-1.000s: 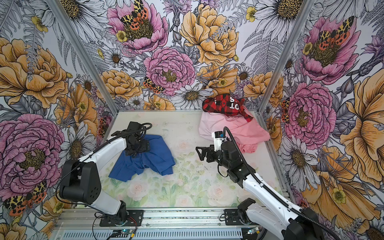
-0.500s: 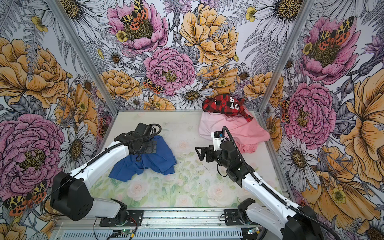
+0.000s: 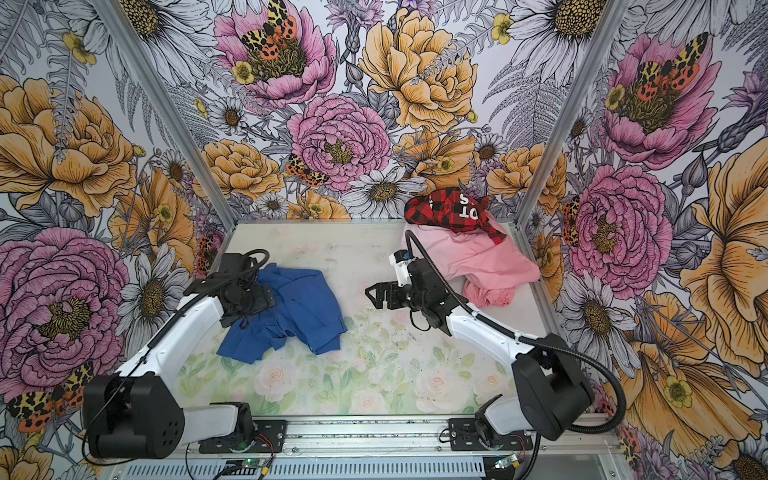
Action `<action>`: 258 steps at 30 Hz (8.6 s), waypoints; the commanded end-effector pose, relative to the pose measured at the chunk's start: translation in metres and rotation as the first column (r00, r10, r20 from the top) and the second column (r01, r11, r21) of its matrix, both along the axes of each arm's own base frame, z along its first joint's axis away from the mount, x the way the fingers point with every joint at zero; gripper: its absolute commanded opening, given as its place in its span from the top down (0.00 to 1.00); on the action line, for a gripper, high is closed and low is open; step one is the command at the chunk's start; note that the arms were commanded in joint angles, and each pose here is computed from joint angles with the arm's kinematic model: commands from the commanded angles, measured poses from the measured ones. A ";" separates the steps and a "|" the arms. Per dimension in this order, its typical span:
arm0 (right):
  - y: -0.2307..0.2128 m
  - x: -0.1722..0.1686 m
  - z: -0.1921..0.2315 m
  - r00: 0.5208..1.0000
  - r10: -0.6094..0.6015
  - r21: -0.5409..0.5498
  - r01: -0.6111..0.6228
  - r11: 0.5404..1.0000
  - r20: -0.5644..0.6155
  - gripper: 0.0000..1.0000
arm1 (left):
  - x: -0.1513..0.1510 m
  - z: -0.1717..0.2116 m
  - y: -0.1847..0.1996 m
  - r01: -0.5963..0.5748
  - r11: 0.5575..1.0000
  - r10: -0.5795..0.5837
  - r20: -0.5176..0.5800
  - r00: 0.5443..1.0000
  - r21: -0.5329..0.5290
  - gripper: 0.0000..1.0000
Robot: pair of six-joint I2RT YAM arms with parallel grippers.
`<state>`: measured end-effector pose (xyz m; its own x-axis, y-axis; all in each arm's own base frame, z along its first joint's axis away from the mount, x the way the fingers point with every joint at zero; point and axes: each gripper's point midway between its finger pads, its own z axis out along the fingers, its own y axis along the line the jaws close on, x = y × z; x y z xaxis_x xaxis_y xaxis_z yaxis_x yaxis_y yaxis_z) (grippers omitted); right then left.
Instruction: Pick out a specific cloth from the pile
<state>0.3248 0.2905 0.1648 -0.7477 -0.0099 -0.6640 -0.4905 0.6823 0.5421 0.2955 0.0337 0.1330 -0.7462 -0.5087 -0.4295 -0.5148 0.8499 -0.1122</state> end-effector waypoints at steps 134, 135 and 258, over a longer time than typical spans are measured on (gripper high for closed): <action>-0.026 0.005 0.005 0.998 -0.064 0.004 0.064 0.998 0.026 0.00 | 0.158 0.011 0.127 -0.152 0.978 0.181 0.222 0.958 -0.143 0.01; -0.026 0.004 0.004 0.998 -0.066 0.004 0.066 0.998 0.023 0.01 | 0.163 -0.008 0.130 -0.156 0.973 0.188 0.192 0.963 -0.170 0.01; -0.300 0.075 -0.051 0.603 -0.497 -0.220 0.746 0.629 0.624 0.01 | 0.099 0.002 -0.008 -0.015 0.863 -0.383 0.673 0.632 0.505 0.01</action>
